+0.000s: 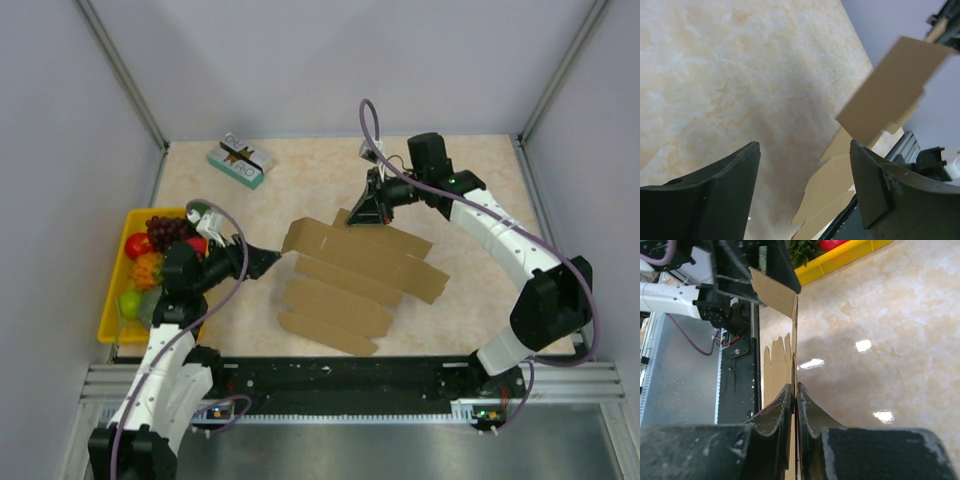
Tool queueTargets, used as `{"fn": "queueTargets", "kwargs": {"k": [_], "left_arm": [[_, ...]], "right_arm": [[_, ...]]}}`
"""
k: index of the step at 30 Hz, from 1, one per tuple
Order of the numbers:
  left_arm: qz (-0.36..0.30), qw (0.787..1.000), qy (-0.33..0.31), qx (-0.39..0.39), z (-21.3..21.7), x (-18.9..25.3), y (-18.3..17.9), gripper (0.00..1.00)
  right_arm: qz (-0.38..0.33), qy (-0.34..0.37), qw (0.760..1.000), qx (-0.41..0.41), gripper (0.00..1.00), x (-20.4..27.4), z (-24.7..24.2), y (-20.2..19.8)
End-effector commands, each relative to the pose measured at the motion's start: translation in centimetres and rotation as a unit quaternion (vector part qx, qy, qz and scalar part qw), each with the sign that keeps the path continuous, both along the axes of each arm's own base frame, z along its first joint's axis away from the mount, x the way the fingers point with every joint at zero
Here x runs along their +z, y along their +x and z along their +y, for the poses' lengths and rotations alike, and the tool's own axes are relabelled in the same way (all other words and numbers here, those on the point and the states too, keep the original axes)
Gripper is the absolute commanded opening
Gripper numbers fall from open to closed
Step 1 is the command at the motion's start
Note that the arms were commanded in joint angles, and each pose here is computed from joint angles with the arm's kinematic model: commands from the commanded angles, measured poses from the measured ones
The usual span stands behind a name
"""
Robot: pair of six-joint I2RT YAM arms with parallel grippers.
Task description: Fold the paper box
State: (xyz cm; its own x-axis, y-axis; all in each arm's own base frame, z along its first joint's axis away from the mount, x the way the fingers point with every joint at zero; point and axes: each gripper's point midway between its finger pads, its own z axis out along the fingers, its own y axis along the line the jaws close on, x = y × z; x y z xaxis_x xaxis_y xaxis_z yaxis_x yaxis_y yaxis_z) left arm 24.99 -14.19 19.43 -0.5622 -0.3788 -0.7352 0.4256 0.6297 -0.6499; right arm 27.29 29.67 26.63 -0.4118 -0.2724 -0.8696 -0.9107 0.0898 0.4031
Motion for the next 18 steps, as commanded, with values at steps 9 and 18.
{"fn": "queueTargets", "kwargs": {"k": [9, 18], "left_arm": [[-0.221, 0.97, -0.017, -0.101, -3.0, 9.8, -3.7, 0.98], [-0.218, 0.967, 0.105, -0.076, -6.3, 9.5, 0.1, 0.95]], "right_arm": [[-0.017, 0.027, 0.999, -0.022, 0.1, 3.5, -0.3, -0.2], [-0.01, 0.041, 0.999, -0.004, 0.11, 4.0, -0.1, -0.9]]}}
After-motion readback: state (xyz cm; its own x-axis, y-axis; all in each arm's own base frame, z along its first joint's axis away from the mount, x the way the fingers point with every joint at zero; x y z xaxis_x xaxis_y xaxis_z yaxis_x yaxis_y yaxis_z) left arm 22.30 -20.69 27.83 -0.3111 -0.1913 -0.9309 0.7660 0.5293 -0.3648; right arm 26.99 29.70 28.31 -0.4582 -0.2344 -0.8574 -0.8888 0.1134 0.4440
